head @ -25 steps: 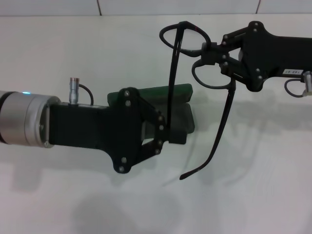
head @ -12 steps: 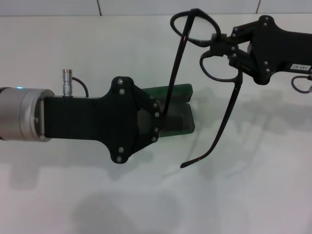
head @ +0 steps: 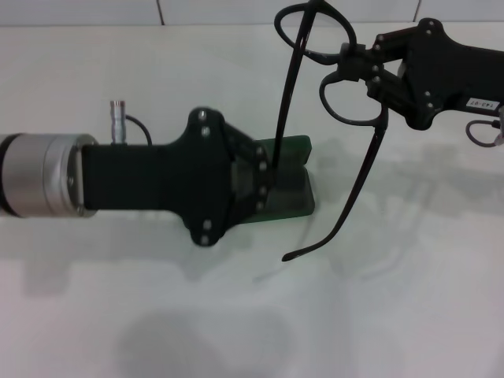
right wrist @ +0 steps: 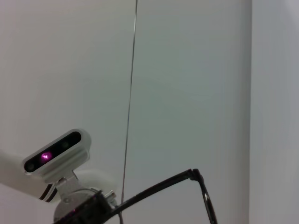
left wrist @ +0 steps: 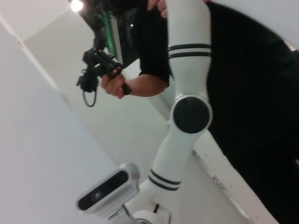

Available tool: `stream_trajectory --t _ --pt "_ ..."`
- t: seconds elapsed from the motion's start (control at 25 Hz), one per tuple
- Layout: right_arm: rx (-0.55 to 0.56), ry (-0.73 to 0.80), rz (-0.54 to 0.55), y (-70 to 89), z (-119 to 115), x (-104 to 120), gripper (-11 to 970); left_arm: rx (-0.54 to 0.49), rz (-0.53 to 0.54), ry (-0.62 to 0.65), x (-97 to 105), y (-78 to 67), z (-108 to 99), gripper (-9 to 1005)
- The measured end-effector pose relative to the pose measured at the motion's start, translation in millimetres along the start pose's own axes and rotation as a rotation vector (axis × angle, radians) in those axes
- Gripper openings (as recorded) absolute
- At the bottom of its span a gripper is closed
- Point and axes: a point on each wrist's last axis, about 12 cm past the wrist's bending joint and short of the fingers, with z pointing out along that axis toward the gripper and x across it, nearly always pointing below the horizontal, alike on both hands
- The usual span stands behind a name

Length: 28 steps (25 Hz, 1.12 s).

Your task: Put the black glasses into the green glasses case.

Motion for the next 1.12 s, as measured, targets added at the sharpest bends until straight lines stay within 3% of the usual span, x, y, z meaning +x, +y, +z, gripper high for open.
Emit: stream_trajectory --t 0.24,1.12 --pt "0.019 -0.015 0.004 1.2 -2 1 57 -0.078 -0.039 0.012 4 6.2 1 12" --pt "0.100 -0.004 0.006 2.0 -7 11 57 -0.226 -0.140 -0.037 9 4.0 -3 15"
